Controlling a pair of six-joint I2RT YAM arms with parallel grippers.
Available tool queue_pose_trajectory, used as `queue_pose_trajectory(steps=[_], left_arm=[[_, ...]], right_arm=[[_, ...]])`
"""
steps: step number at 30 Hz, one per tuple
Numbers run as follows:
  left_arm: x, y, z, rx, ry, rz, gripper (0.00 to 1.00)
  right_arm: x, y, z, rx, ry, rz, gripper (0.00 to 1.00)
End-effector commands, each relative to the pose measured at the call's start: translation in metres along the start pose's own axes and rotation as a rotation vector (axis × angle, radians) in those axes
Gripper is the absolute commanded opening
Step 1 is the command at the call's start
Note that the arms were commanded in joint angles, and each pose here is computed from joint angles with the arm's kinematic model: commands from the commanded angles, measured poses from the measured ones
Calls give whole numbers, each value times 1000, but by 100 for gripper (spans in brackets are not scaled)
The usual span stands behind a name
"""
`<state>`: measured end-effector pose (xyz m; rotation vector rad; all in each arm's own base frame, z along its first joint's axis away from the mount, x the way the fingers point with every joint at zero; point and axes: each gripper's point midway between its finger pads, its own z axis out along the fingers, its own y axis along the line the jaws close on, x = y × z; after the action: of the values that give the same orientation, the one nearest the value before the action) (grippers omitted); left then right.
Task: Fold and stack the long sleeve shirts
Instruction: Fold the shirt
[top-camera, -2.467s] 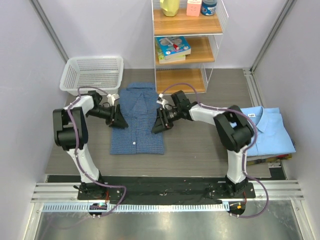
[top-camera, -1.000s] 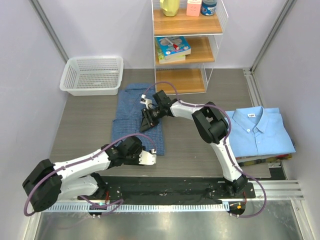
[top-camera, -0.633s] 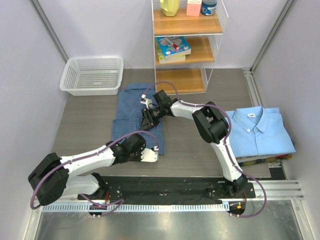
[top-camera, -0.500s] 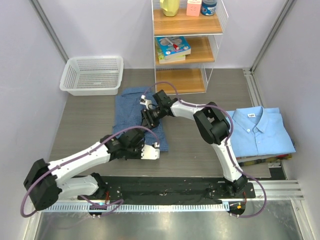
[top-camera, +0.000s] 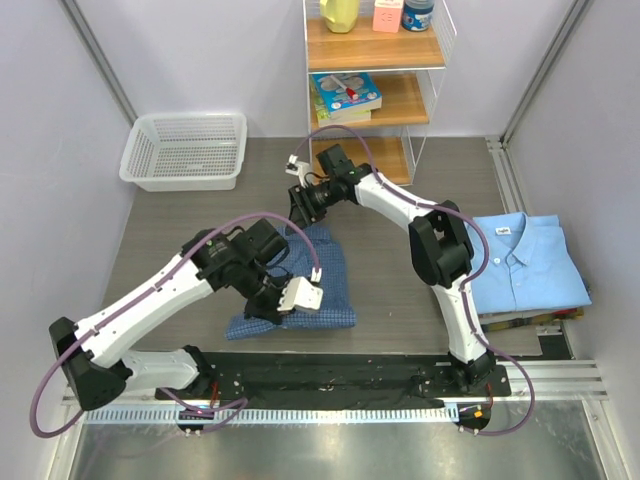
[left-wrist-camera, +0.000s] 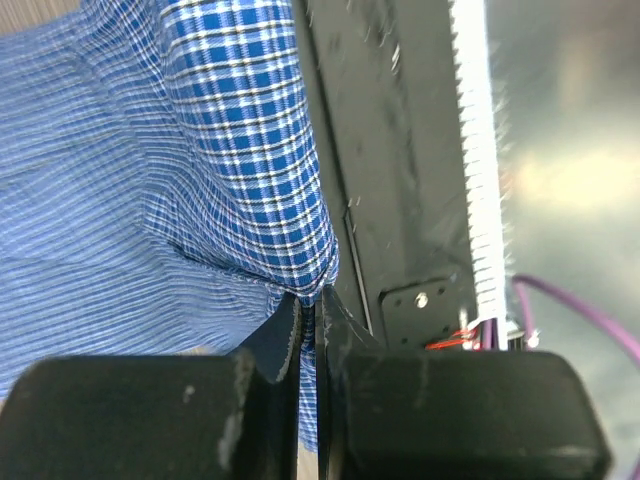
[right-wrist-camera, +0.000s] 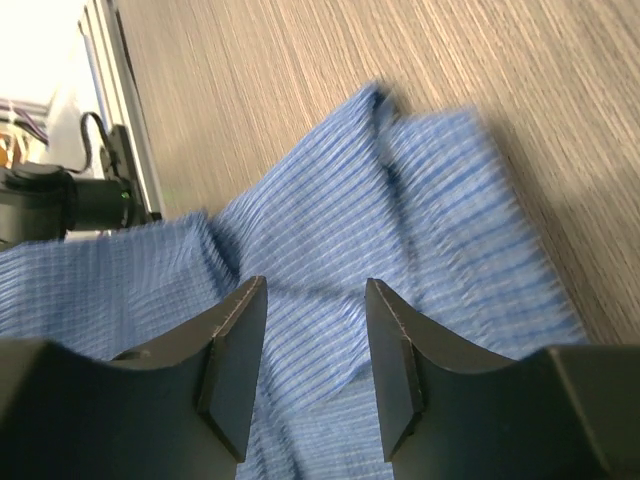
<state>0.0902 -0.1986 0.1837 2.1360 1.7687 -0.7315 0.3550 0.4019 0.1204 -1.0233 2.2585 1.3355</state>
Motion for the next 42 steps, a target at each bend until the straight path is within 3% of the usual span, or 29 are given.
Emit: queue_pose_trajectory(steps=[1,8,19,20,21,24,26,30,34,38,42], left_arm=[[-11,-40,-18,208,-1,-94,0],[-2,45,-22,135,26,-134,0],[28,180,-9,50,83,-34,2],[31,187,-7,45,89,-25,4],[37,197,-4,36,106,-24,19],[35,229,-8,-73,68,-46,38],[39,242,-22,-140,30,-112,44],[59,235,-30,-159,-18,-249,50],[84,224,-1,-160,-78,-410,52],[97,234,23,-212,-103,-484,54],[108,209,43,-129,-91,-557,46]], right_arm=[[-4,-3,-1,33,18,-71,49],[1,-30,-15,71,8,-37,47],[-7,-51,-44,129,-37,-13,46],[-8,-51,-46,134,-39,-19,47],[-7,-54,-48,143,-39,-18,48],[-4,-59,-50,155,-35,-15,49],[-1,-62,-52,173,-26,-26,49],[3,-62,-56,185,-18,-58,50],[14,-71,-47,181,-1,-44,50],[39,-76,-29,170,40,-21,48],[60,-70,-19,162,68,-34,46]])
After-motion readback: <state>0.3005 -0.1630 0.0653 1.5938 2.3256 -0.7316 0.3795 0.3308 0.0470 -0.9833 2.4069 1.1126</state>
